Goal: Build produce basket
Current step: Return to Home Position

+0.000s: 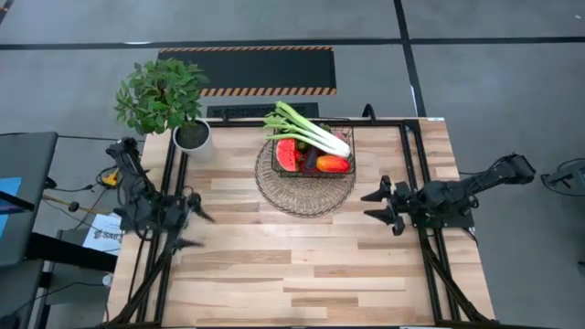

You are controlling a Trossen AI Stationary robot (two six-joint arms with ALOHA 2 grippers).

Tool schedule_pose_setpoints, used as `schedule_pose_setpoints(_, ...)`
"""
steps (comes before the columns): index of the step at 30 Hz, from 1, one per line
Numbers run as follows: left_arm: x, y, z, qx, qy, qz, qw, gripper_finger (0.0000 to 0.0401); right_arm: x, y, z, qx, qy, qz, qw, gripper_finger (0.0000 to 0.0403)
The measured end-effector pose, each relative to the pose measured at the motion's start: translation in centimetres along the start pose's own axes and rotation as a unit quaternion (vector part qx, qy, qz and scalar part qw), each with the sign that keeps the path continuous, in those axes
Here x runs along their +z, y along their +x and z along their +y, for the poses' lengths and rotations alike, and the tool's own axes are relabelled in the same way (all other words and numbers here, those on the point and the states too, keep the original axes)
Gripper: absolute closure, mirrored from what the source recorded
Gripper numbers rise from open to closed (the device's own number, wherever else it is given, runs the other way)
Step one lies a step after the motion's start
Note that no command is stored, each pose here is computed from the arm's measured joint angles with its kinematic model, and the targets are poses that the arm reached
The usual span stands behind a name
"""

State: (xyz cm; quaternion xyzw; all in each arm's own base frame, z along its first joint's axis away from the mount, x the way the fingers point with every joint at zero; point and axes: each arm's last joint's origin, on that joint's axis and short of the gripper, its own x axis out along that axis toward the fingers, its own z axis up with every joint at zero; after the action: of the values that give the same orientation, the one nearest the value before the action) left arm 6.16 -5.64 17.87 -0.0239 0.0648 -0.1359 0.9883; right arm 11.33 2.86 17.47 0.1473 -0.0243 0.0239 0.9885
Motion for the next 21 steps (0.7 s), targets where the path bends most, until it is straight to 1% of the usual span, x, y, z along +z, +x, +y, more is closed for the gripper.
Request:
schedule_pose_setpoints(1, -0.6, 0.2, -0.2, -0.03, 0.013, 0.008, 0.999, 0.006, 0.2, -0.1, 0.0, 0.001, -0.01, -0.007, 1.0, 0.0168)
schedule_pose_setpoints(4, -0.5, 0.3, -0.8, -0.109, 0.017, -0.003, 0.994, 0.006, 0.3, -0.2, -0.3, -0.002, -0.036, -0.01, 0.999, 0.0168)
schedule_pose_setpoints(6, -0.3, 0.2, -1.1, -0.16, 0.036, -0.015, 0.986, 0.006, 0.5, -0.3, -0.3, 0.017, -0.06, -0.017, 0.998, 0.0168)
schedule_pose_setpoints(7, -0.2, 0.2, -1.1, -0.172, 0.039, -0.019, 0.984, 0.006, 0.7, -0.4, -0.3, 0.031, -0.068, -0.024, 0.997, 0.0168)
schedule_pose_setpoints(8, 0.0, 0.2, -1.1, -0.168, 0.036, -0.026, 0.985, 0.006, 0.9, -0.5, -0.3, 0.048, -0.073, -0.032, 0.996, 0.0168)
schedule_pose_setpoints(10, 0.0, 0.3, -0.8, -0.132, 0.024, -0.027, 0.991, 0.006, 1.2, -0.7, -0.4, 0.07, -0.081, -0.042, 0.993, 0.0168)
schedule_pose_setpoints(12, 0.0, 0.5, -0.4, -0.098, 0.017, -0.025, 0.995, 0.006, 1.6, -1.1, -0.6, 0.066, -0.082, -0.059, 0.993, 0.0168)
schedule_pose_setpoints(15, 0.3, 0.7, 0.0, -0.068, 0.006, -0.038, 0.997, 0.006, 1.7, -1.6, -1.1, 0.05, -0.067, -0.066, 0.994, 0.0168)
schedule_pose_setpoints(18, 0.4, 0.9, 0.5, -0.05, 0.004, -0.039, 0.998, 0.006, 1.6, -1.9, -1.3, 0.072, -0.065, -0.055, 0.994, 0.0168)
schedule_pose_setpoints(20, 0.3, 1.1, 0.8, -0.051, 0.012, -0.042, 0.998, 0.006, 1.5, -1.9, -1.3, 0.087, -0.071, -0.049, 0.993, 0.0168)
schedule_pose_setpoints(21, 0.2, 1.2, 0.9, -0.051, 0.016, -0.041, 0.998, 0.006, 1.4, -1.9, -1.4, 0.085, -0.072, -0.046, 0.993, 0.0168)
